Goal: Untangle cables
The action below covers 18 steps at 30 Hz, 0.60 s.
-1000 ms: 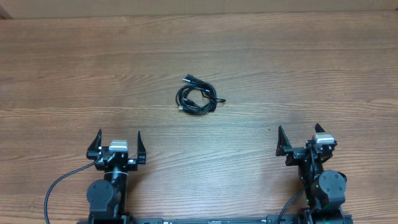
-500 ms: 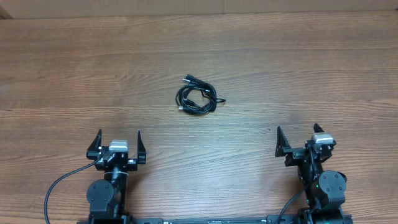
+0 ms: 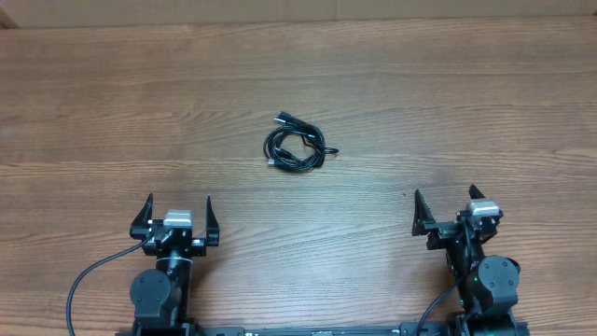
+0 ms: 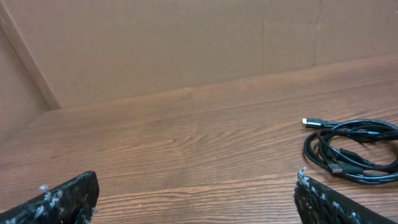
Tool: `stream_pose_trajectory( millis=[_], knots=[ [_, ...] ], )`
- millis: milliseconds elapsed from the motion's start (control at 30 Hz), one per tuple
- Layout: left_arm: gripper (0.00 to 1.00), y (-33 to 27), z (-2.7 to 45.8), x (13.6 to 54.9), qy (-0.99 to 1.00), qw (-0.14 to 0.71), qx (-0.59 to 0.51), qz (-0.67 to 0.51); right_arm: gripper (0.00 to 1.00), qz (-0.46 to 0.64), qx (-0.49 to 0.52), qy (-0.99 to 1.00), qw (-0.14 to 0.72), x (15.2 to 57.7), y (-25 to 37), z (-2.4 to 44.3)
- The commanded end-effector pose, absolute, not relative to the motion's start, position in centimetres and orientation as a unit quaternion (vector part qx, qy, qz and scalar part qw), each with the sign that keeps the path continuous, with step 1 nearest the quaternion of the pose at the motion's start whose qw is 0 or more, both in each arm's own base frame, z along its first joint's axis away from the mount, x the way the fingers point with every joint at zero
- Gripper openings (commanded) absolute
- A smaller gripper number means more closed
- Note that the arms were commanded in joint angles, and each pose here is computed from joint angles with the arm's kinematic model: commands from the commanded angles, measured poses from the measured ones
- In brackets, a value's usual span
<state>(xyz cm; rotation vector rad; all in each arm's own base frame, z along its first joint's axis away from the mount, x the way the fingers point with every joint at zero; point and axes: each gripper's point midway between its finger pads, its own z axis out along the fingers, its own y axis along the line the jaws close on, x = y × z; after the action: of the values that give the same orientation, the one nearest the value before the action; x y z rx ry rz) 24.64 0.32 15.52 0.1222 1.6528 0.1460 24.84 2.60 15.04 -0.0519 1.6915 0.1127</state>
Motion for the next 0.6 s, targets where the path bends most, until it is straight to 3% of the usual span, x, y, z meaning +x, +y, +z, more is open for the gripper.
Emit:
stream_pose_trajectory(
  millis=[0,333,567],
  knots=[
    [1.00,0.4,15.6,24.6,0.733,0.676,0.050,0.064,1.00,0.050,-0.023,0.747,0.663,24.9,2.7,15.1],
    [1.00,0.3,15.3,24.7,0.737,0.674,0.027,0.036,1.00,0.065,-0.034,0.748,0.660,24.8,3.3,15.0],
    [1.00,-1.2,13.6,24.7,0.783,0.621,0.042,-0.011,1.00,0.094,-0.010,0.756,0.648,24.5,3.5,15.5]
  ],
)
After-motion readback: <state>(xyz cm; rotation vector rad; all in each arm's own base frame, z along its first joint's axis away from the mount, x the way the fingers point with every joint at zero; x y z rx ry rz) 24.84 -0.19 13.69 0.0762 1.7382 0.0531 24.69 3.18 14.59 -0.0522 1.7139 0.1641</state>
